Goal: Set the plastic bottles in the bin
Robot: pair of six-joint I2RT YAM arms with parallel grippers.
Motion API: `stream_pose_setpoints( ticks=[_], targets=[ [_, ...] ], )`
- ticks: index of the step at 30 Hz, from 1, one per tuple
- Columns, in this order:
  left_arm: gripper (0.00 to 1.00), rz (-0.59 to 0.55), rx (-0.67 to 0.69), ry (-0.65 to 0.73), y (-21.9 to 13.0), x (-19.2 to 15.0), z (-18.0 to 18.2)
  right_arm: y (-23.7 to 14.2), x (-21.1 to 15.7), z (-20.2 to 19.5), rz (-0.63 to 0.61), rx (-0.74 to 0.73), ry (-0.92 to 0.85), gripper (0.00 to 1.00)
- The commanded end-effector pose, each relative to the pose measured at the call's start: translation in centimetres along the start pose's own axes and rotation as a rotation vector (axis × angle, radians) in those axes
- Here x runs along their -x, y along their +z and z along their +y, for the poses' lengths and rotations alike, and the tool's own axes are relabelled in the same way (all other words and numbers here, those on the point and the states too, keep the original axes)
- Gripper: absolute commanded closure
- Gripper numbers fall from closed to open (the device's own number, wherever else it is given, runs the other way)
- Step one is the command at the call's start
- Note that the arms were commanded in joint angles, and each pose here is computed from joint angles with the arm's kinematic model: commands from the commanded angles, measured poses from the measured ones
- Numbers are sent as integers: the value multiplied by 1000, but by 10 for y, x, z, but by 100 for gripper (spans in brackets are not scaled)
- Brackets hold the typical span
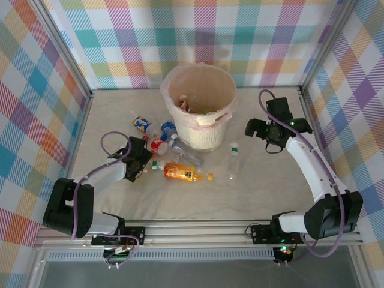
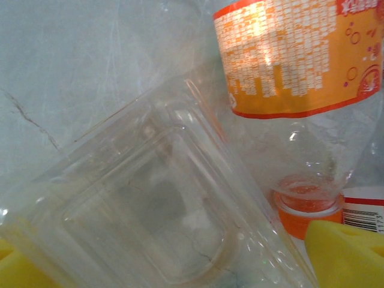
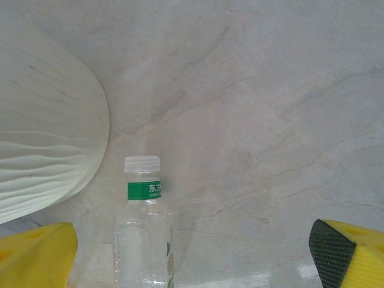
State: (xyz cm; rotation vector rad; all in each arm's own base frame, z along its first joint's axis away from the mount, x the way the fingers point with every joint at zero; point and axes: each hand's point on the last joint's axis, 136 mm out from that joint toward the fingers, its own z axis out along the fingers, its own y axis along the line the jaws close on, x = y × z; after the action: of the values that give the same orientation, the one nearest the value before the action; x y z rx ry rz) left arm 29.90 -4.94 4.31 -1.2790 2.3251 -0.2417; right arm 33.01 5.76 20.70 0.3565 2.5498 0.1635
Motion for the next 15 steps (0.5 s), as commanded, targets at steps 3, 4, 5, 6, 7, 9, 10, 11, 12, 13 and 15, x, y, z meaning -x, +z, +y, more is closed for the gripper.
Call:
stream_pose_setpoints(
  ticks=[3, 4, 5, 6, 7, 9, 10, 11, 12, 13, 15],
  targets=[
    [4, -13, 44, -25, 0, 2, 20, -3, 0, 1, -20, 22, 21, 0],
    [4, -15, 44, -27, 0, 2, 22, -4, -1, 1, -19, 26, 22, 0],
    [5, -17, 45, -28, -1, 2, 23, -3, -1, 1, -17, 27, 24, 0],
    [5, -18, 47, -26, -1, 2, 25, -3, -2, 1, -15, 29, 26, 0],
    [6, -18, 52, -28, 0, 2, 28, -2, -2, 2, -12, 32, 28, 0],
    [7, -22, 67, -31, 2, 2, 33, -2, -3, 3, -7, 39, 32, 0],
    [8, -24, 79, -31, 4, 1, 38, -2, -4, 3, -4, 40, 36, 0],
    [10, -26, 87, -35, 6, 0, 42, -1, -5, 3, 1, 42, 37, 0],
    [12, -28, 94, -37, 7, 0, 44, -1, -6, 3, 1, 42, 41, 0],
    [13, -28, 98, -42, 9, -1, 47, -1, -6, 3, 2, 45, 43, 0],
    [17, -25, 106, -44, 11, -2, 51, -1, -8, 3, 6, 47, 46, 0]
  ],
)
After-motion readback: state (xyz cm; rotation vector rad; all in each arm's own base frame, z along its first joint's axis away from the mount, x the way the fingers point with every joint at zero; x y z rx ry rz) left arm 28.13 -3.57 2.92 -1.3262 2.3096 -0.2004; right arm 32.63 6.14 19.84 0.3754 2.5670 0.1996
